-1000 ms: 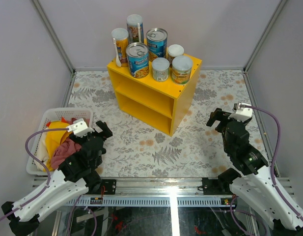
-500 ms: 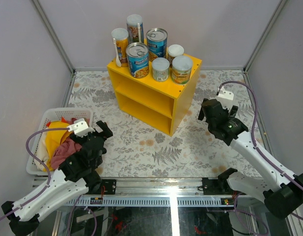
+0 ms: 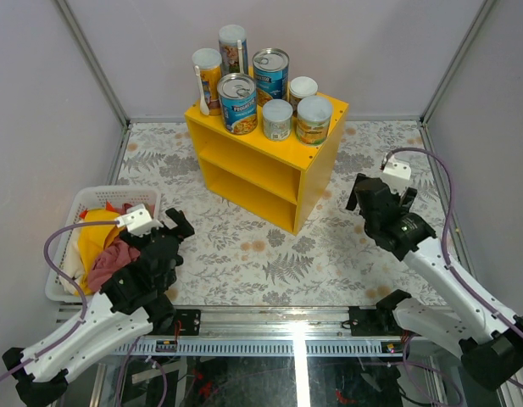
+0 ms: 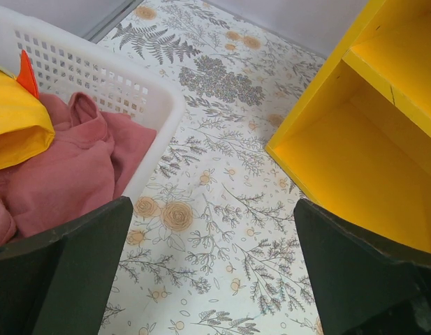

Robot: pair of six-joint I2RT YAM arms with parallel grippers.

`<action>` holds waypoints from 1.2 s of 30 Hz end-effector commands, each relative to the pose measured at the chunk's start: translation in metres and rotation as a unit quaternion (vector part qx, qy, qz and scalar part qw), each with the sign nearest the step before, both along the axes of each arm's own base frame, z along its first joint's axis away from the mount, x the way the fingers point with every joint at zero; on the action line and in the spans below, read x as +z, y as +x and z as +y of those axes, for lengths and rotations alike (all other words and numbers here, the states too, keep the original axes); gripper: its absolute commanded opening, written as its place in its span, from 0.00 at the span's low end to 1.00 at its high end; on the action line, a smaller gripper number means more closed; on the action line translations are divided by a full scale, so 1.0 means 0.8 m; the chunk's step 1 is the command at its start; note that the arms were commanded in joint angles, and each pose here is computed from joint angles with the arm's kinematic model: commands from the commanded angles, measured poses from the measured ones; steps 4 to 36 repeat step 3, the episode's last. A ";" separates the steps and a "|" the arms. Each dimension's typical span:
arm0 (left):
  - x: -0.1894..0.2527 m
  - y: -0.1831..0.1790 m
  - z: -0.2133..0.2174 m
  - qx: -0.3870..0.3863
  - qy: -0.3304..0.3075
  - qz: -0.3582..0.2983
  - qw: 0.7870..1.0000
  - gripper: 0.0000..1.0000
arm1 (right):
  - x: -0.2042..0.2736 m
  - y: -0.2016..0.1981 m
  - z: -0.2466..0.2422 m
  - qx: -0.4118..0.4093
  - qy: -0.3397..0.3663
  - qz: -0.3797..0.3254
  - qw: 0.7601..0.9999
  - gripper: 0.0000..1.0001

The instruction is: Place and organize the canned foods onto the counter

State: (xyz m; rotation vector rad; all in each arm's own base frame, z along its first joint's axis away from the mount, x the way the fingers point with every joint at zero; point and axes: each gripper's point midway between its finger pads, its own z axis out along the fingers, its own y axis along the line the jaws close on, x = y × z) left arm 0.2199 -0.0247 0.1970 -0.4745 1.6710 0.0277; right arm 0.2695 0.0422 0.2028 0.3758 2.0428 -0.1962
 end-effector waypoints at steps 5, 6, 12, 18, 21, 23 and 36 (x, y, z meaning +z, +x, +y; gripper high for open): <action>0.008 0.003 -0.004 0.002 -0.010 -0.009 1.000 1.00 | 0.020 0.006 -0.003 -0.023 0.007 -0.025 0.999 0.99; 0.008 0.003 -0.004 0.002 -0.010 -0.009 1.000 1.00 | 0.020 0.006 -0.003 -0.023 0.007 -0.025 0.999 0.99; 0.008 0.003 -0.004 0.002 -0.010 -0.009 1.000 1.00 | 0.020 0.006 -0.003 -0.023 0.007 -0.025 0.999 0.99; 0.008 0.003 -0.004 0.002 -0.010 -0.009 1.000 1.00 | 0.020 0.006 -0.003 -0.023 0.007 -0.025 0.999 0.99; 0.008 0.003 -0.004 0.002 -0.010 -0.009 1.000 1.00 | 0.020 0.006 -0.003 -0.023 0.007 -0.025 0.999 0.99; 0.008 0.003 -0.004 0.002 -0.010 -0.009 1.000 1.00 | 0.020 0.006 -0.003 -0.023 0.007 -0.025 0.999 0.99; 0.008 0.003 -0.004 0.002 -0.010 -0.009 1.000 1.00 | 0.020 0.006 -0.003 -0.023 0.007 -0.025 0.999 0.99</action>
